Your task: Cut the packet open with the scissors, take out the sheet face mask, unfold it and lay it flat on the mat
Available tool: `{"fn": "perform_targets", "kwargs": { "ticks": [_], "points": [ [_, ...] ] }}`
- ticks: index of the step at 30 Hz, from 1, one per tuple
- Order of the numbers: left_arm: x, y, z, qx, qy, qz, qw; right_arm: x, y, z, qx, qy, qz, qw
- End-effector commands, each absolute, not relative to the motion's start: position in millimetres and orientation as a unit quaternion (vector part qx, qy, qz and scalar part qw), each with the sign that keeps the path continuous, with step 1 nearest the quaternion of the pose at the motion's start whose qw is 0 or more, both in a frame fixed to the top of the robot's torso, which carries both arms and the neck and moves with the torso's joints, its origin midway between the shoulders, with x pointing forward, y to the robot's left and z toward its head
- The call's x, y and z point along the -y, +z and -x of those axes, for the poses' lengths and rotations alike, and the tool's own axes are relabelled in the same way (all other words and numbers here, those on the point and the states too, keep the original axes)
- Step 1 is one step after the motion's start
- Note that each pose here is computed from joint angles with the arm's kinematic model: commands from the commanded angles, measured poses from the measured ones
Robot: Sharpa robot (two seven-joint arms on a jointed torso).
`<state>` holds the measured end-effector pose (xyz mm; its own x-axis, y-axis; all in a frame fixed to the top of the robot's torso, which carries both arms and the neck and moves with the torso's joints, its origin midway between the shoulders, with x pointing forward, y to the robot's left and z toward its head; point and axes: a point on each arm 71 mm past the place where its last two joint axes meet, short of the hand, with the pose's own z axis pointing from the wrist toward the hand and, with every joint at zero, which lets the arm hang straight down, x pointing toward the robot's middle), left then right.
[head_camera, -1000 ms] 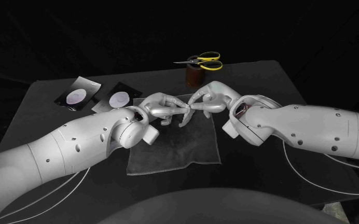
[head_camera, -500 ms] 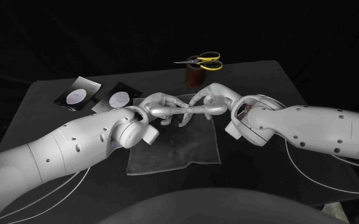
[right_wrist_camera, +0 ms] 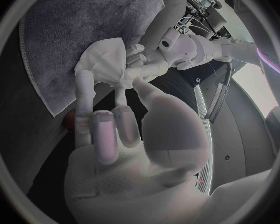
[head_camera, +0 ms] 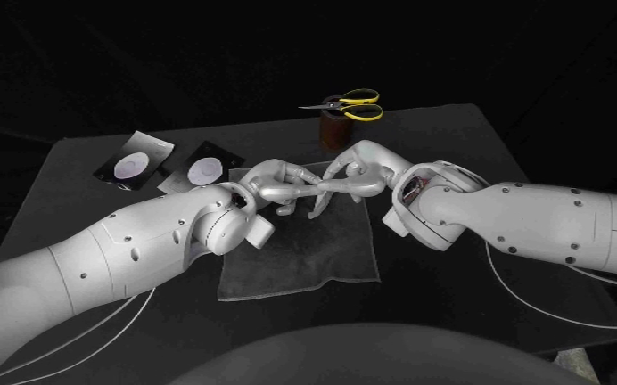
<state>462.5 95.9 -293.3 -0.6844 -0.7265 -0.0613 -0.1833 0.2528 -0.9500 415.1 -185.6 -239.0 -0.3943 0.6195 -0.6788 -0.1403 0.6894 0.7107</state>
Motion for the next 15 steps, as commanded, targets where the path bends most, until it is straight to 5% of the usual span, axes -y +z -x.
{"fn": "perform_targets", "kwargs": {
  "ticks": [1,15],
  "points": [
    [-92.4,-291.3,-461.6,-0.748,-0.536,0.298,0.255,184.0,-236.3,-416.0,-0.741,0.354,-0.146,0.551],
    [-91.2,-291.0,-461.1,-0.749,-0.536,0.295,0.255,177.6,-237.8,-416.1,-0.754,0.324,-0.105,0.562]
  ]
}}
